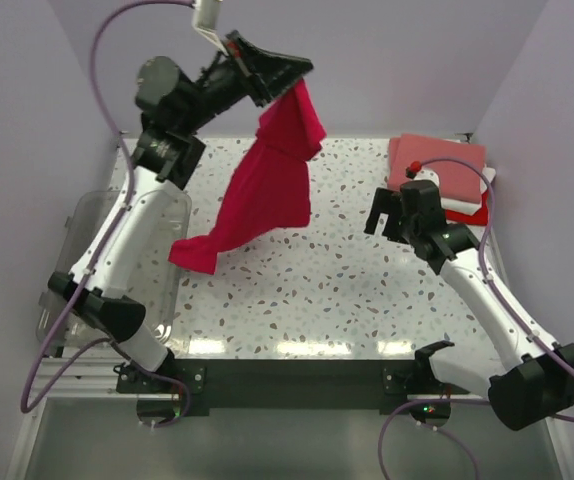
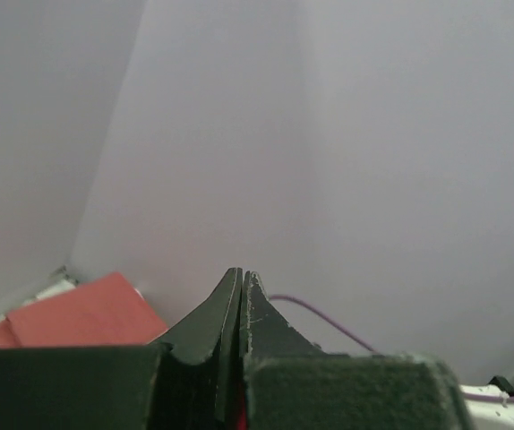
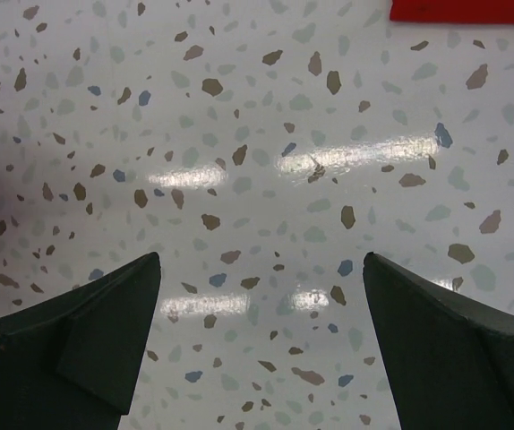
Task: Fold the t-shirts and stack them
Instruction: Move the tshirt to the center of the board, then flatten the tshirt out
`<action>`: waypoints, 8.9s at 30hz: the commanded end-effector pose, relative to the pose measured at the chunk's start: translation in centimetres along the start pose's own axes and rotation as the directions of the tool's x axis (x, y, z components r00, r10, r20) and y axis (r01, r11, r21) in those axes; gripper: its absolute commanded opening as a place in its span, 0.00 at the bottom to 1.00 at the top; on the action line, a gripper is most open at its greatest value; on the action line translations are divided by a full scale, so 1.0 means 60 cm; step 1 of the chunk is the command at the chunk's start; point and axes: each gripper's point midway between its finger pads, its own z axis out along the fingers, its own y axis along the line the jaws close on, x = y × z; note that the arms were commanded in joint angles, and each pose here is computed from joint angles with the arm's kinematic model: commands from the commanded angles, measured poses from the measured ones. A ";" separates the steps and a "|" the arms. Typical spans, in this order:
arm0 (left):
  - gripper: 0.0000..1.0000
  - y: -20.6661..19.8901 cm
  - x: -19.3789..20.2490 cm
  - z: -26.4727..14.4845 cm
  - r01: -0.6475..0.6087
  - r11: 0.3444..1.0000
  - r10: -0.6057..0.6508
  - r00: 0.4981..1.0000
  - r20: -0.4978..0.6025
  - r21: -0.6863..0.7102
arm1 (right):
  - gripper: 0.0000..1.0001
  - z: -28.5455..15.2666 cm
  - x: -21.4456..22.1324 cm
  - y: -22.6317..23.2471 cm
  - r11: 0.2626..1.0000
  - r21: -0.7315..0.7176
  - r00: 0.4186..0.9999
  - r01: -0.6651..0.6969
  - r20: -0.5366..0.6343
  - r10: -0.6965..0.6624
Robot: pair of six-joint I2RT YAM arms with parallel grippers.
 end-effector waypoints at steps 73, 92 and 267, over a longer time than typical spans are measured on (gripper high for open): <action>1.00 0.489 0.666 -0.297 -0.367 0.460 -0.484 0.659 -0.575 -0.808 | 0.87 0.287 0.063 0.054 0.999 -0.044 0.893 0.016 -0.449 -0.035; 0.91 0.447 0.631 -0.518 -0.384 0.095 -0.543 0.753 -0.371 -0.918 | 0.88 0.156 0.087 0.056 0.990 -0.128 0.906 -0.062 -0.424 0.002; 0.00 0.262 -0.057 -0.145 -0.239 0.658 0.180 0.971 -0.159 -0.714 | 0.00 -0.262 -0.462 -0.051 0.971 0.016 0.800 -0.240 0.569 0.188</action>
